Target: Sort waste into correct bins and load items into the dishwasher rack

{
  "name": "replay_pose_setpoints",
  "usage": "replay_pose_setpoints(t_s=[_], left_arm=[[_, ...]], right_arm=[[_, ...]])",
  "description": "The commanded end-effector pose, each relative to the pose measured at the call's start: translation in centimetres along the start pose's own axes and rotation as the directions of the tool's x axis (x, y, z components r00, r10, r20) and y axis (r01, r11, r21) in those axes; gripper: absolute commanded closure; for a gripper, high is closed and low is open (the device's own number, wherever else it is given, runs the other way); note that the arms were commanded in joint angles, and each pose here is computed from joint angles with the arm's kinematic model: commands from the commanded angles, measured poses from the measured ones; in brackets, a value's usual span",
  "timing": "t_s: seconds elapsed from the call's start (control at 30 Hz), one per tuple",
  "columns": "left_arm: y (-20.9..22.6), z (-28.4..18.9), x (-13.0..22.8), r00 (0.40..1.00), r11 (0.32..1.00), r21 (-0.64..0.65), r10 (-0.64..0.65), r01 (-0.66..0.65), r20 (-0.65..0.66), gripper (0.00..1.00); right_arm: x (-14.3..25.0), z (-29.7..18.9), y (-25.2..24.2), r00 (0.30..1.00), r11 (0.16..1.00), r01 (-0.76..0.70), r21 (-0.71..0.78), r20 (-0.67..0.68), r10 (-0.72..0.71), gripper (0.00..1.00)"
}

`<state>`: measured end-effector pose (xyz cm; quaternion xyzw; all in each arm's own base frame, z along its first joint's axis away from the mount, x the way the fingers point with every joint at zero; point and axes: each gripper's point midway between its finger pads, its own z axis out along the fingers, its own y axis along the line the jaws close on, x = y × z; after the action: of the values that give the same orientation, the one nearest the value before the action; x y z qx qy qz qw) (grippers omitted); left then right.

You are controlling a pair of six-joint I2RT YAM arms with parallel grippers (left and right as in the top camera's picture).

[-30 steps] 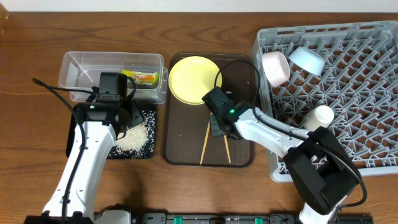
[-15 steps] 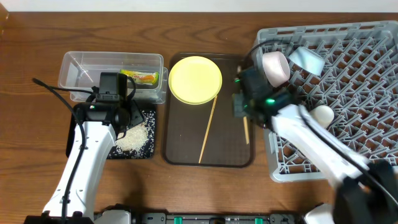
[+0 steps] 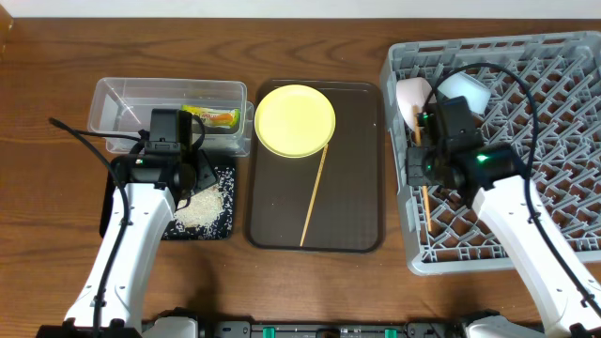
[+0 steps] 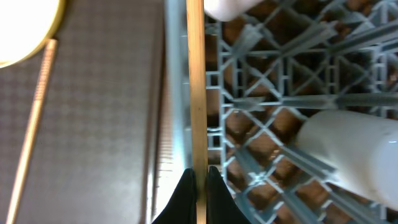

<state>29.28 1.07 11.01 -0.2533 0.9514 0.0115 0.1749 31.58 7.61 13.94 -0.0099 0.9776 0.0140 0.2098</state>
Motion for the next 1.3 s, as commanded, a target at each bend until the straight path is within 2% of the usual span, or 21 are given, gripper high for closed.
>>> replay_pose_setpoints(t_s=[0.0, 0.4, 0.47, 0.53, 0.57, 0.6, 0.67, 0.77, 0.87, 1.27], left_arm=[[0.5, 0.0, -0.1, 1.0, 1.0, -0.018, -0.009, 0.009, 0.009, 0.34], [0.5, 0.0, -0.1, 1.0, 1.0, -0.019, -0.009, 0.009, 0.009, 0.34], [0.5, 0.0, -0.1, 1.0, 1.0, -0.019, -0.009, 0.009, 0.009, 0.34], [0.5, 0.0, -0.1, 1.0, 1.0, -0.018, -0.009, 0.009, 0.009, 0.34], [0.5, 0.0, -0.1, 1.0, 1.0, -0.019, -0.009, 0.009, 0.009, 0.34], [0.5, 0.0, -0.1, 1.0, 1.0, -0.019, -0.009, 0.009, 0.009, 0.34], [0.5, 0.0, -0.1, 1.0, 1.0, -0.019, -0.009, 0.009, 0.008, 0.34], [0.5, 0.0, -0.1, 1.0, 1.0, -0.018, -0.009, 0.009, 0.009, 0.34], [0.5, 0.0, -0.1, 1.0, 1.0, -0.018, -0.009, 0.009, 0.009, 0.34], [0.5, 0.0, -0.1, 1.0, 1.0, -0.018, -0.009, 0.009, 0.009, 0.34]], right_arm=[[0.5, 0.9, -1.0, 0.998, 0.998, 0.057, 0.02, -0.033, -0.056, 0.99], [3.0, 5.6, -0.4, 0.976, 0.997, 0.075, 0.003, -0.207, -0.073, 0.98], [3.0, 5.9, -0.4, 0.976, 0.998, 0.063, 0.005, -0.209, -0.06, 0.89], [2.8, 5.9, -0.4, 0.977, 0.998, 0.06, 0.005, -0.203, -0.058, 0.71], [2.8, 6.0, -0.3, 0.978, 0.998, 0.06, 0.004, -0.199, -0.058, 0.64], [2.7, 6.0, -0.3, 0.979, 0.998, 0.059, 0.003, -0.195, -0.057, 0.63], [2.6, 6.0, -0.1, 0.98, 0.998, 0.057, -0.009, -0.192, -0.058, 0.64], [2.7, 6.0, 0.8, 0.979, 0.997, 0.047, -0.057, -0.196, -0.058, 0.74], [2.7, 5.9, 1.4, 0.978, 0.995, 0.042, -0.091, -0.198, -0.059, 0.76], [0.6, 5.9, 3.7, 0.992, 0.978, 0.016, -0.207, -0.12, -0.042, 0.75]])
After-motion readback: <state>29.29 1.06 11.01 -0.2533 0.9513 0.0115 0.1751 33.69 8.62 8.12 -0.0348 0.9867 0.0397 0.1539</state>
